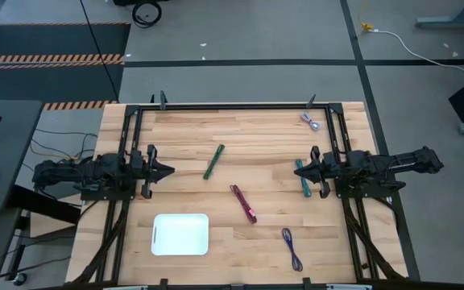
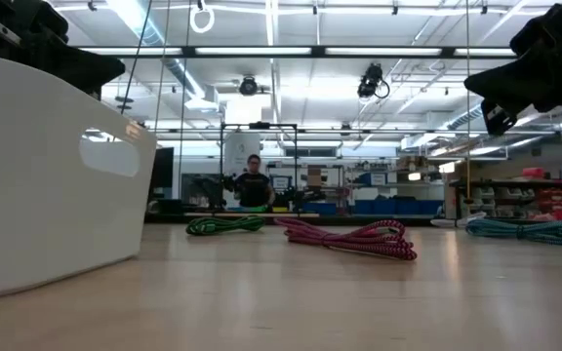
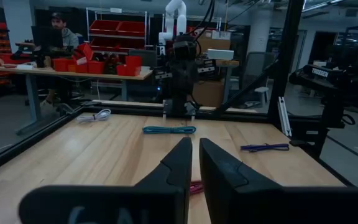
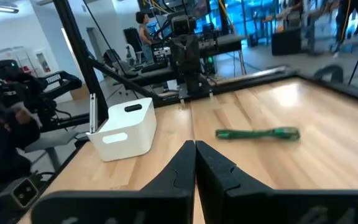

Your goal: Pick and place USB-C Cables

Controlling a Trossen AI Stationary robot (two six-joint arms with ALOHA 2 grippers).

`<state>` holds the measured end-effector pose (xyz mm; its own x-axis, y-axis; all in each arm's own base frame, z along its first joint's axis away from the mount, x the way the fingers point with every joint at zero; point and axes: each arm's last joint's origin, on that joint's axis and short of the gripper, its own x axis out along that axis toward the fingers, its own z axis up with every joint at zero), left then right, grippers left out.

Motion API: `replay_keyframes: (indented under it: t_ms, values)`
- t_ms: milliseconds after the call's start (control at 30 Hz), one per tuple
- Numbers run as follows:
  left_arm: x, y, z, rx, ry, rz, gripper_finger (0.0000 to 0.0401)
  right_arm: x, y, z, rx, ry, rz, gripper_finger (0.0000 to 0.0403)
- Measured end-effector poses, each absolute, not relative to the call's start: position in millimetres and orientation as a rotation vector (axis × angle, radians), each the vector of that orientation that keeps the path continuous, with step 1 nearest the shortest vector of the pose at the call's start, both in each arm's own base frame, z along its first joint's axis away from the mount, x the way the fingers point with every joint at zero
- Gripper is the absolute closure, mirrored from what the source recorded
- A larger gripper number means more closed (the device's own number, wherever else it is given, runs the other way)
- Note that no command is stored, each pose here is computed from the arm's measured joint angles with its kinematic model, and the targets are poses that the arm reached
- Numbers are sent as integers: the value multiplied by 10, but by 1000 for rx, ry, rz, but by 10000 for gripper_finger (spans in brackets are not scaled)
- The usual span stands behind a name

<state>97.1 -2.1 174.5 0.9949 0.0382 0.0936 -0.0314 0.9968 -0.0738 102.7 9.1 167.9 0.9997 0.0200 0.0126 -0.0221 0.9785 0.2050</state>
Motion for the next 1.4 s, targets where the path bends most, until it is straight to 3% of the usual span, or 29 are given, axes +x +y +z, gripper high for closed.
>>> replay_keyframes:
  t_ms: [300,533,633,833,1033,1200,1400]
  values:
    - [971,-21,1743,101,-91,43,362,1008,84,1860,232,-199,25,385]
    - [971,-21,1746,555,-82,64,362,977,79,1976,242,-323,36,385]
    - [971,-21,1746,649,-79,69,362,963,78,2014,246,-364,40,385]
    - [965,-29,1796,611,-139,55,362,943,49,2060,132,-419,-52,385]
    - [944,-43,1900,309,-261,1,362,954,4,2027,-9,-369,-233,367]
    - [915,-41,1990,30,-356,-30,362,993,-39,1997,-88,-258,-418,312]
    - [870,-17,2147,111,-430,68,356,1061,-60,2222,-142,-181,-529,228]
